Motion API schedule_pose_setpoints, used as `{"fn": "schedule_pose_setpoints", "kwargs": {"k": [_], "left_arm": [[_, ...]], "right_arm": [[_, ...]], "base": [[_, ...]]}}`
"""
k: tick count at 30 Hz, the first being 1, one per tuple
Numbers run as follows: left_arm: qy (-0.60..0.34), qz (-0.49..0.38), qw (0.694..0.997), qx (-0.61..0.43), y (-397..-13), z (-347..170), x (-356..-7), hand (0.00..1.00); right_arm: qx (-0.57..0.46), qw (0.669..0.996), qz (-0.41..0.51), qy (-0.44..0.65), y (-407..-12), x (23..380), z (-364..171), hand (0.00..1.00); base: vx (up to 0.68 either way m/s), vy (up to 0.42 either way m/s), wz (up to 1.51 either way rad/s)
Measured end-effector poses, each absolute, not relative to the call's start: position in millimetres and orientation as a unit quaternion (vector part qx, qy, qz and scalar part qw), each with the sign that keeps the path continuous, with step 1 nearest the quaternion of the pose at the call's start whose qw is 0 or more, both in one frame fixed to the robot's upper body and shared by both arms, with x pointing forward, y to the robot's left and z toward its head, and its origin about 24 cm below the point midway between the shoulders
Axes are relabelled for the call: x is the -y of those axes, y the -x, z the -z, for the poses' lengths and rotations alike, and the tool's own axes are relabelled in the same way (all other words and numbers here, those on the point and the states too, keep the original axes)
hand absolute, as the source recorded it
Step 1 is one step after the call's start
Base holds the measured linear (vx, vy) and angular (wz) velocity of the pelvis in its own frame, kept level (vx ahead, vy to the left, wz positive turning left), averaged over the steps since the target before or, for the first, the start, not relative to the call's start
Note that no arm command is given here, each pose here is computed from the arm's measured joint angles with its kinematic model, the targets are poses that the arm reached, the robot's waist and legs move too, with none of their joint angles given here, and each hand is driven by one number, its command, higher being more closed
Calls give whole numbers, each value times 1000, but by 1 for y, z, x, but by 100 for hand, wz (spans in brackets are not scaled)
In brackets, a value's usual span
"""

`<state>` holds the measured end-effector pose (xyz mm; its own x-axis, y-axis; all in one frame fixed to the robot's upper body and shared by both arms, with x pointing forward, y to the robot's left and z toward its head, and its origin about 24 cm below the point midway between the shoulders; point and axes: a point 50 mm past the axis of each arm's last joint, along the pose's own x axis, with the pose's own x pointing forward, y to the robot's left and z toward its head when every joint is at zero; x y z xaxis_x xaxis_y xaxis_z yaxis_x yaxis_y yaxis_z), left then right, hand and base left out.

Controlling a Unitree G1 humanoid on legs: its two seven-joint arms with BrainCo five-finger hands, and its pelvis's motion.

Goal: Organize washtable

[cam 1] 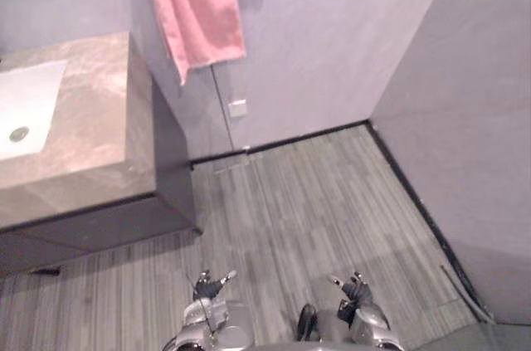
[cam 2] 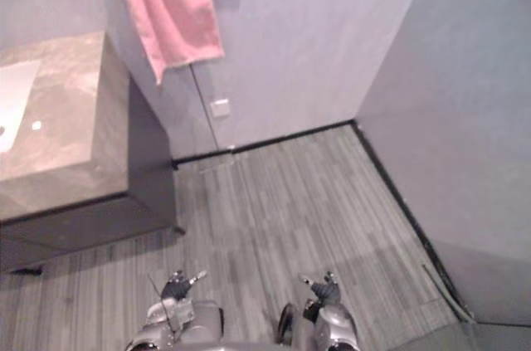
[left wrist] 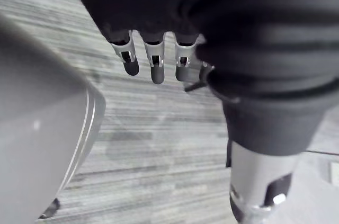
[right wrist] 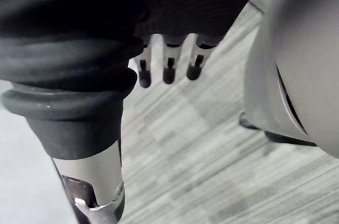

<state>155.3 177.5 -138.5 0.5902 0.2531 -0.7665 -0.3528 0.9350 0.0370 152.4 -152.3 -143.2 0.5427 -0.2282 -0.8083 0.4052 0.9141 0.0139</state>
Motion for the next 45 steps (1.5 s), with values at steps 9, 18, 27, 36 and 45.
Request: {"fn": "schedule_pose_setpoints", "kwargs": {"k": [9,18,27,36,45], "left_arm": [[44,-156,902,-400,-162,134,-179,0],[52,-160,892,-421,-155,139,-177,0],[76,-161,879,-442,-145,146,-164,0],[92,-182,884,-422,-153,140,-170,0],[61,-150,884,-438,-150,143,-166,0]], "right_arm": [[-453,867,184,-94,-153,157,146,0],[-448,869,192,-81,-142,164,146,0],[-442,866,217,-90,-143,175,145,0],[-447,861,212,-115,-142,161,147,0],[-471,847,221,-111,-126,166,153,0]], "base": [[349,66,3],[465,121,43],[525,-166,80],[402,-141,17],[155,86,-7]]}}
